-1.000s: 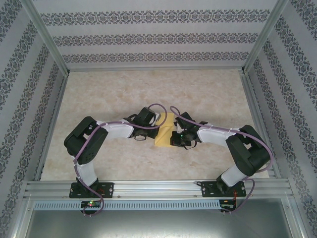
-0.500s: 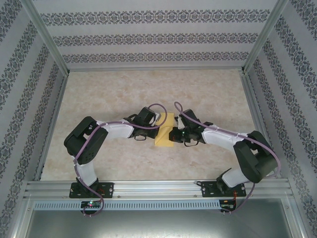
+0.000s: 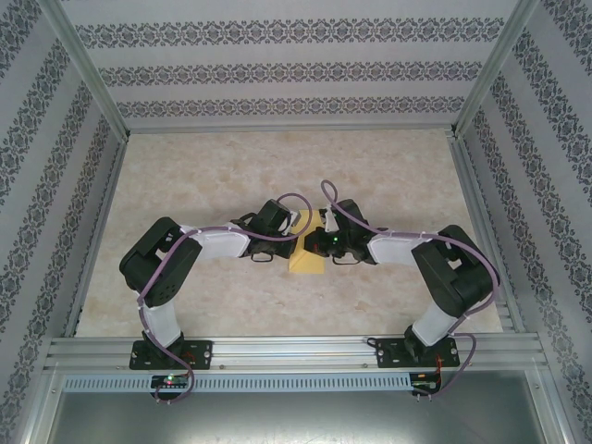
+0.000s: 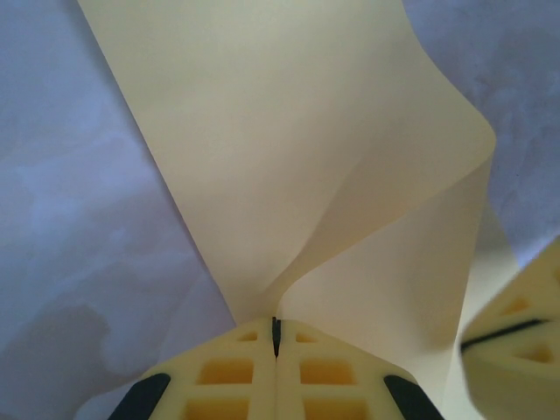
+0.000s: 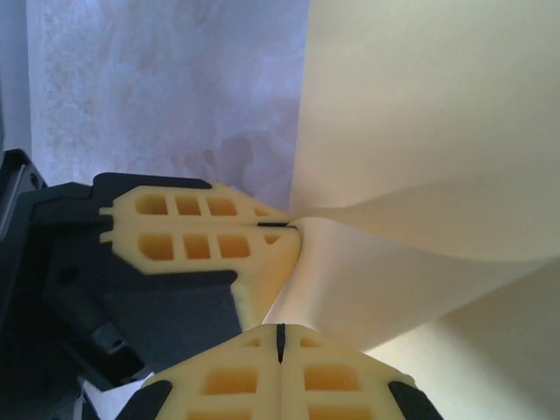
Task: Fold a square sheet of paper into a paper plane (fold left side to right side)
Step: Fold the triangle a second time at the center of the table.
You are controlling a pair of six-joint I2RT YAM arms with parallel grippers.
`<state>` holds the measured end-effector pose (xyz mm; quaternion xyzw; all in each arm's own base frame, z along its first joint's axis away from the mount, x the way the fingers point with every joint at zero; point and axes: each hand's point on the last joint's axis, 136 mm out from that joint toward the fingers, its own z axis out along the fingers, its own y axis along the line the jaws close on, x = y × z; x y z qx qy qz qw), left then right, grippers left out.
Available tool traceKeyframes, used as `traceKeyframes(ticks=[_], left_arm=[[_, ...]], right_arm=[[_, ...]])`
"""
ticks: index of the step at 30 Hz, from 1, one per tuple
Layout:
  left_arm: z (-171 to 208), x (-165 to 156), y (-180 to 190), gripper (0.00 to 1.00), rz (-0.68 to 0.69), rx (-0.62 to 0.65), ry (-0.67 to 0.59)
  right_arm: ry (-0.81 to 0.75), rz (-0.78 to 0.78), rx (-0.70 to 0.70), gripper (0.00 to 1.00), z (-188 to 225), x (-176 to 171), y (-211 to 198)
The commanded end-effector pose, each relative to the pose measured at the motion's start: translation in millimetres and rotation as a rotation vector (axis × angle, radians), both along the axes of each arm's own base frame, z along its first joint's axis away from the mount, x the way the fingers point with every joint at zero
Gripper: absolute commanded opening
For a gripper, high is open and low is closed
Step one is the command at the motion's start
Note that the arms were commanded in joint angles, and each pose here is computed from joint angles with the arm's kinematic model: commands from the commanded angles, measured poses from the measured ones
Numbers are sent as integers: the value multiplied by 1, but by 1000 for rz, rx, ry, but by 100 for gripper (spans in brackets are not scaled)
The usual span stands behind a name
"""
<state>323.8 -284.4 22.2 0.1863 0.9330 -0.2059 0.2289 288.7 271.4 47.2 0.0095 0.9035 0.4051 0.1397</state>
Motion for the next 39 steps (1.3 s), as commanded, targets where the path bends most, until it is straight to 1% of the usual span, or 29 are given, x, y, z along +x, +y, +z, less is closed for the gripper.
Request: traceKeyframes(ticks=[1,14,32,39], left_arm=[[-7,-2,7,0,-6,24,32],[-8,-2,9,0,-3,38,35],[-6,2,14,0,21,66,23],[-7,3,14,0,24,65,24]], right_arm=[[-36,16,42,0,10,10,11],[-17,25,-26,0,-11,9,6],[4,23,-87,0,-27,7,-4],[26,25,-134,0,-38,2,-12]])
